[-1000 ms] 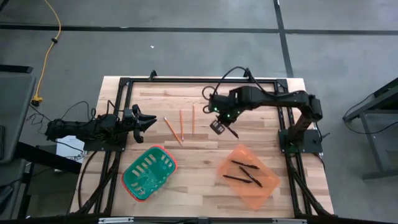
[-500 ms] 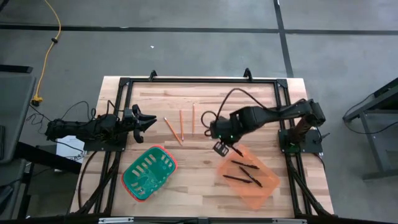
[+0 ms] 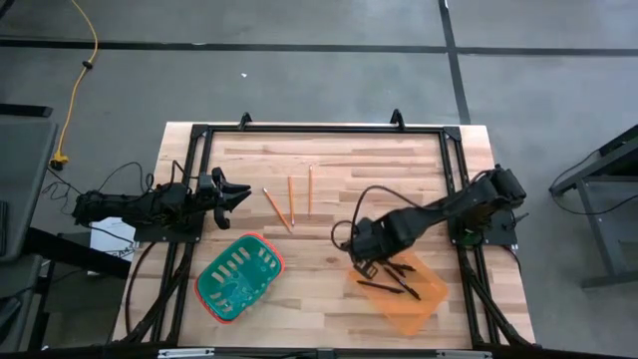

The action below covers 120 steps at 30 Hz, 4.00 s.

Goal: Sort pens & pencils
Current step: Put the black pen into the orange bin, then put the left yellow pencil into the blue bin

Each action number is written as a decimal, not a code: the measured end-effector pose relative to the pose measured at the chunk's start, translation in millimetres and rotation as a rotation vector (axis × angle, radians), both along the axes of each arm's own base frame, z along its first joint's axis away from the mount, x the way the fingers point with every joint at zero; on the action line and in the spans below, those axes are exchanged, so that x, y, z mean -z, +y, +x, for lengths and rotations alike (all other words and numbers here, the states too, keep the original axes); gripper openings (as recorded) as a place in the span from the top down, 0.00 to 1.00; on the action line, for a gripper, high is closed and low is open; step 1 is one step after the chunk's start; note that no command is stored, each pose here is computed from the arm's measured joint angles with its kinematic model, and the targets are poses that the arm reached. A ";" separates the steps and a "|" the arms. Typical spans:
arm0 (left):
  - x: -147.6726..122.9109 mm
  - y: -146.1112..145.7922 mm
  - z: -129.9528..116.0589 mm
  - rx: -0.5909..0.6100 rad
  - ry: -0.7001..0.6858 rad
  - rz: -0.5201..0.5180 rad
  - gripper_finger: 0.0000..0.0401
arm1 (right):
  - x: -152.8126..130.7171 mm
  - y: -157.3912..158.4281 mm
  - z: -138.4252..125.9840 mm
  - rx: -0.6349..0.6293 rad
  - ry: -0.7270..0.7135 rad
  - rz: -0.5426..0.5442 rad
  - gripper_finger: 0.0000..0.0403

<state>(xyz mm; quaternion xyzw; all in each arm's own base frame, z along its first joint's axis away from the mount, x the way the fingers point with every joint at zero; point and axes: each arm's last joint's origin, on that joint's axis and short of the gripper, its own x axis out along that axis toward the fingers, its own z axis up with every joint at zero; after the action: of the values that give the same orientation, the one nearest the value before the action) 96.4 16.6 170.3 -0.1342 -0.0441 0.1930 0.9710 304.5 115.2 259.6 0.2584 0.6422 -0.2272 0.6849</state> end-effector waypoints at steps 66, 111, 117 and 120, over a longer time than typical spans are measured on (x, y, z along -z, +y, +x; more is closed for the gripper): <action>0.0 0.0 0.0 0.000 0.000 0.000 0.82 | 102.5 24.6 -50.6 -0.017 0.203 0.159 0.98; -0.1 0.0 0.0 0.000 0.000 0.000 0.82 | 74.4 3.2 -36.7 -0.153 0.111 0.024 0.76; -0.1 0.0 0.0 0.000 0.000 0.000 0.82 | 50.4 -16.8 -27.1 -0.226 -0.111 -0.041 0.76; 0.0 0.0 0.0 0.000 0.000 0.000 0.82 | 36.0 -25.9 -22.1 -0.281 -0.239 -0.085 0.76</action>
<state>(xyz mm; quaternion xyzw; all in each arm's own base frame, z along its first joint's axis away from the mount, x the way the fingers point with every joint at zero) 96.4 16.6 170.3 -0.1344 -0.0441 0.1929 0.9710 282.4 89.3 223.6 0.1622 0.5759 -0.1236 0.7917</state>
